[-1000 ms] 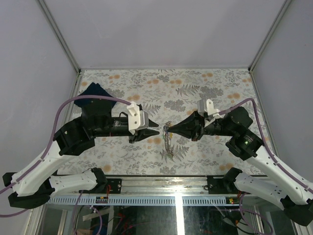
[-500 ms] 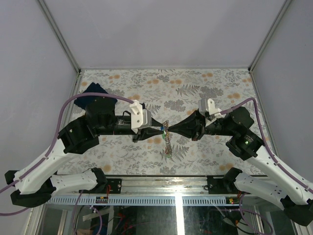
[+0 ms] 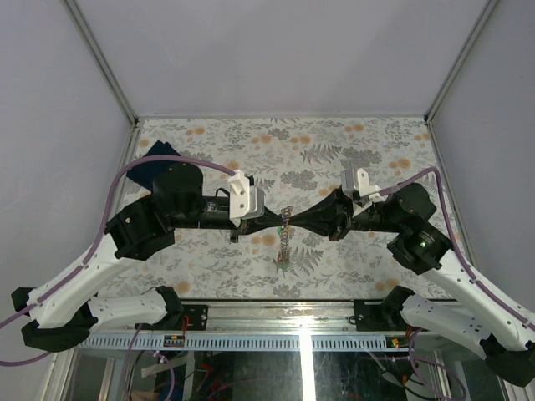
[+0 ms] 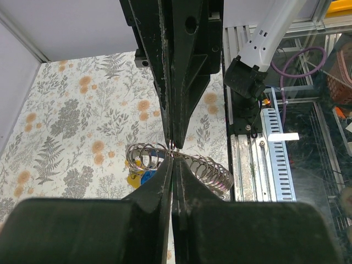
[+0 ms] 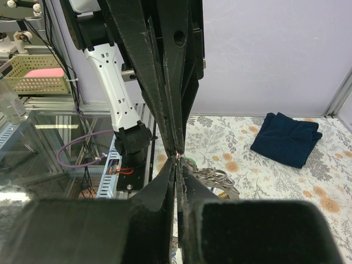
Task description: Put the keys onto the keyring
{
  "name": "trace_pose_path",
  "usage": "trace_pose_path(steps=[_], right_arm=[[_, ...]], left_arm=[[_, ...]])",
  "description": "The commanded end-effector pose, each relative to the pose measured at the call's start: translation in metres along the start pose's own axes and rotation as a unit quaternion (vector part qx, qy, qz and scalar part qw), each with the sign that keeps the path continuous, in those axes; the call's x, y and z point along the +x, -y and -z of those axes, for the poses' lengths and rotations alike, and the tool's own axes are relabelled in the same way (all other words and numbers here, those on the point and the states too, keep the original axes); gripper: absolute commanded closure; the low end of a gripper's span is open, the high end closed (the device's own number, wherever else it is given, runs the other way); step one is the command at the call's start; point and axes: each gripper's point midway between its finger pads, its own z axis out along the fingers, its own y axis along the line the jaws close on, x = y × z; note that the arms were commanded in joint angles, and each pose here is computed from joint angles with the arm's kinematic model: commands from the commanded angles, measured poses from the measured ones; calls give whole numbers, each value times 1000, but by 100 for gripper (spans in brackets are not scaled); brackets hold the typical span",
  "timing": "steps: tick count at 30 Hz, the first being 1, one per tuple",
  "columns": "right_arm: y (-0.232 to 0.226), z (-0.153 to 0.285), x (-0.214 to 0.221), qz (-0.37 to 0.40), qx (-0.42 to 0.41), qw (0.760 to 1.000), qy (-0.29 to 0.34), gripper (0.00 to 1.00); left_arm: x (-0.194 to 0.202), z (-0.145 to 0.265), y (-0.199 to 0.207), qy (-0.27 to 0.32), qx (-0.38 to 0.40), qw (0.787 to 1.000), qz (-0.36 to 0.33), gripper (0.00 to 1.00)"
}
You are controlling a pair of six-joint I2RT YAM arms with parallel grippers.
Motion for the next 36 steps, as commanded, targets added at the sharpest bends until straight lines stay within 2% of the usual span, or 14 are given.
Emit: trace_pose_path(steps=[1,36], right_arm=[[-11,7,-59,62,-3,996,70,100],[-14,17,-95,56,22,983,175,100]], left_arm=[[-13,-2,2,24,11,1000,-15,100],[-7,0,4,24,9,999,-20,100]])
